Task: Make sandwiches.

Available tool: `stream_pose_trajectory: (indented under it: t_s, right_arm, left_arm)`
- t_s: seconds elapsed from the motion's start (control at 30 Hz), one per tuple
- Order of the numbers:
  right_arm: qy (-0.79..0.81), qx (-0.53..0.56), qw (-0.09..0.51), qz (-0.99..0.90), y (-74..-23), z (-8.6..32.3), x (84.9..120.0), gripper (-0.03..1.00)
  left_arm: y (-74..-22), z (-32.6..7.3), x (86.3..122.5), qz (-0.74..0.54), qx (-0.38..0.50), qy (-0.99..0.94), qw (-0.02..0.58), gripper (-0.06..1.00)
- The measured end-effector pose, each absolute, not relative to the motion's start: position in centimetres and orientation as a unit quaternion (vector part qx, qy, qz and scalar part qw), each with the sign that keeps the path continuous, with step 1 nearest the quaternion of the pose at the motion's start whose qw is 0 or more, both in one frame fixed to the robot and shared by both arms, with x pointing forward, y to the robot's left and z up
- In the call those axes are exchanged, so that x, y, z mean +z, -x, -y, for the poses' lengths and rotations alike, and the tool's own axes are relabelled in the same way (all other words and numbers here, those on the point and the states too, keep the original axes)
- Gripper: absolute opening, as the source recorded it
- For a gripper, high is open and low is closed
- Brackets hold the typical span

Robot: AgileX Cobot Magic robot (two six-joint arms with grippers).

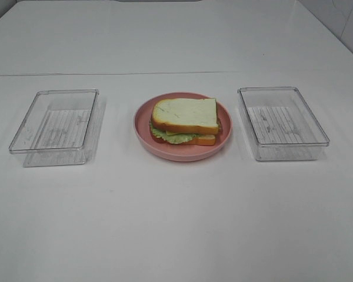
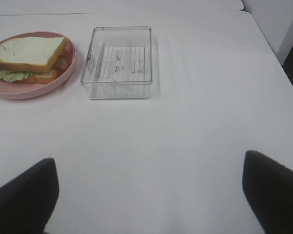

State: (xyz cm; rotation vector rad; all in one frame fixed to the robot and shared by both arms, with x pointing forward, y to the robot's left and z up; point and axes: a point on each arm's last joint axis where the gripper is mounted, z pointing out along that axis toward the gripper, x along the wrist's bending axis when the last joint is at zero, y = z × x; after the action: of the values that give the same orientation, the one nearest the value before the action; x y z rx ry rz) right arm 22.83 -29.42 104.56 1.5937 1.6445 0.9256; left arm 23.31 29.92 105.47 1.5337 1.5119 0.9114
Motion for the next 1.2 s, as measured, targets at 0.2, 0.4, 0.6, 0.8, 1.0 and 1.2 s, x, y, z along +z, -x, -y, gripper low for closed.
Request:
stream_pose_trajectory:
  t_s: [0.2,0.4,0.6,0.8,1.0,1.2]
  right_arm:
    - [-0.609,0.354,0.33,-0.629,-22.83,29.42,104.56,0.98]
    - [-0.609,0.354,0.33,-0.629,-22.83,29.42,104.56,0.98]
    - [-0.609,0.354,0.33,-0.629,-22.83,29.42,104.56,0.98]
    - [-0.609,0.354,0.33,-0.629,-22.83,29.42,104.56,0.98]
    - [-0.609,0.354,0.33,-0.629,-22.83,29.42,104.56,0.98]
    - [-0.609,0.354,0.33,-0.629,-22.83,29.42,104.56,0.98]
  left_arm:
    - [-23.32,-29.91,105.47,-0.597,0.36,-0.602,0.39,0.89]
    - [-23.32,-29.81,105.47,-0.61,0.365,-0.588,0.385,0.89]
    - [-23.33,-29.71,105.49,-0.61,0.361,-0.587,0.39,0.89]
    - [-23.33,-29.71,105.49,-0.61,0.361,-0.587,0.39,0.89]
    - [-23.33,-29.71,105.49,-0.61,0.361,-0.587,0.39,0.89]
    - [-23.33,-29.71,105.49,-0.61,0.361,-0.587,0.39,0.89]
